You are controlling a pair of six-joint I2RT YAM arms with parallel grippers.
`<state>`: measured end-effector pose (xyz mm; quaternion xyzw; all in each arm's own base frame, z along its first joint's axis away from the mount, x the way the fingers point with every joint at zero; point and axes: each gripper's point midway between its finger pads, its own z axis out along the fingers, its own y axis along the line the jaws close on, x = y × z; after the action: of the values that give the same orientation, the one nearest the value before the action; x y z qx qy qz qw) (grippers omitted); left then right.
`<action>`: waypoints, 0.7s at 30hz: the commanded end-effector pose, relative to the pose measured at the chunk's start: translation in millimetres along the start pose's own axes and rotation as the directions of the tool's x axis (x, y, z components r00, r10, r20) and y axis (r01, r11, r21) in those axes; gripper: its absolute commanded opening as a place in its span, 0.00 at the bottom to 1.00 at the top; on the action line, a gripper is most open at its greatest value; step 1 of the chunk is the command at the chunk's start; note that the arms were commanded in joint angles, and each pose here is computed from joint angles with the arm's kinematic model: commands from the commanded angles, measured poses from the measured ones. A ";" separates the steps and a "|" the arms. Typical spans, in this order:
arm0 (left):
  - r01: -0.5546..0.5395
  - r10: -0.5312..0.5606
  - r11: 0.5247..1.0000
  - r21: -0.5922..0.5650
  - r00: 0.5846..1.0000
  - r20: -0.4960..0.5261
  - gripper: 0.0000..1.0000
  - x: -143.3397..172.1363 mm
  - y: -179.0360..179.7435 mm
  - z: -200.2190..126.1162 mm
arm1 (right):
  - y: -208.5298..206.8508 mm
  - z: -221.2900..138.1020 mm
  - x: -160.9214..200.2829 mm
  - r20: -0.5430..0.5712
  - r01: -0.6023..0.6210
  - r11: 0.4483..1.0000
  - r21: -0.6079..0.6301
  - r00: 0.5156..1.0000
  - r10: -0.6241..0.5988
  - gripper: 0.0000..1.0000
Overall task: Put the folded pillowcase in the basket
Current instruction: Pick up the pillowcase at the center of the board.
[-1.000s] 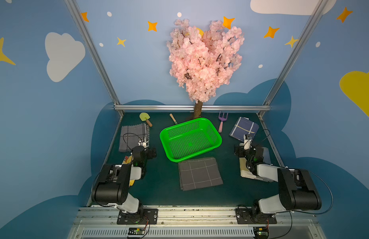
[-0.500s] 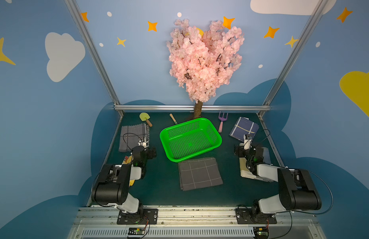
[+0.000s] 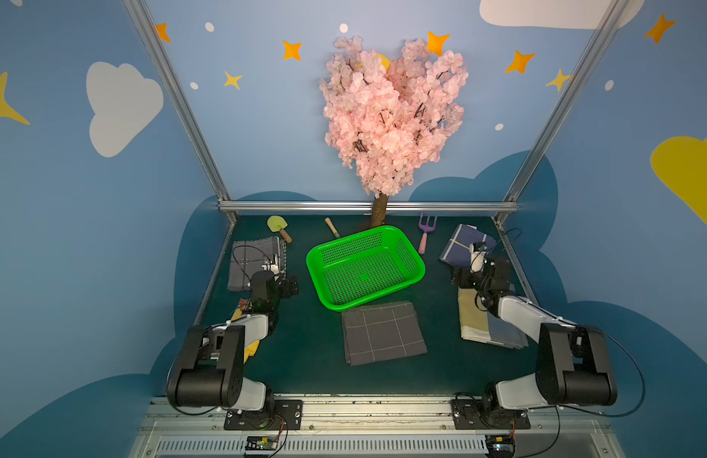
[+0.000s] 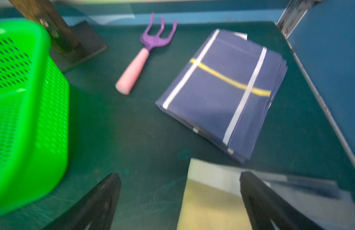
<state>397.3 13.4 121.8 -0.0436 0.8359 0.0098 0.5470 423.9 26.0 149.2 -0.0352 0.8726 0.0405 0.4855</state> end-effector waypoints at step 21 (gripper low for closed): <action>0.452 -0.194 0.784 0.426 0.830 -0.523 0.94 -2.5 -143.3 -183.2 | 100.3 -178.2 16.6 -0.316 -0.321 0.903 -0.286 0.921 0.227 0.97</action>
<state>276.4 -132.4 246.6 0.0048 0.8516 -0.3273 0.4094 276.9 103.1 271.8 -0.0218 0.8730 0.2415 0.4232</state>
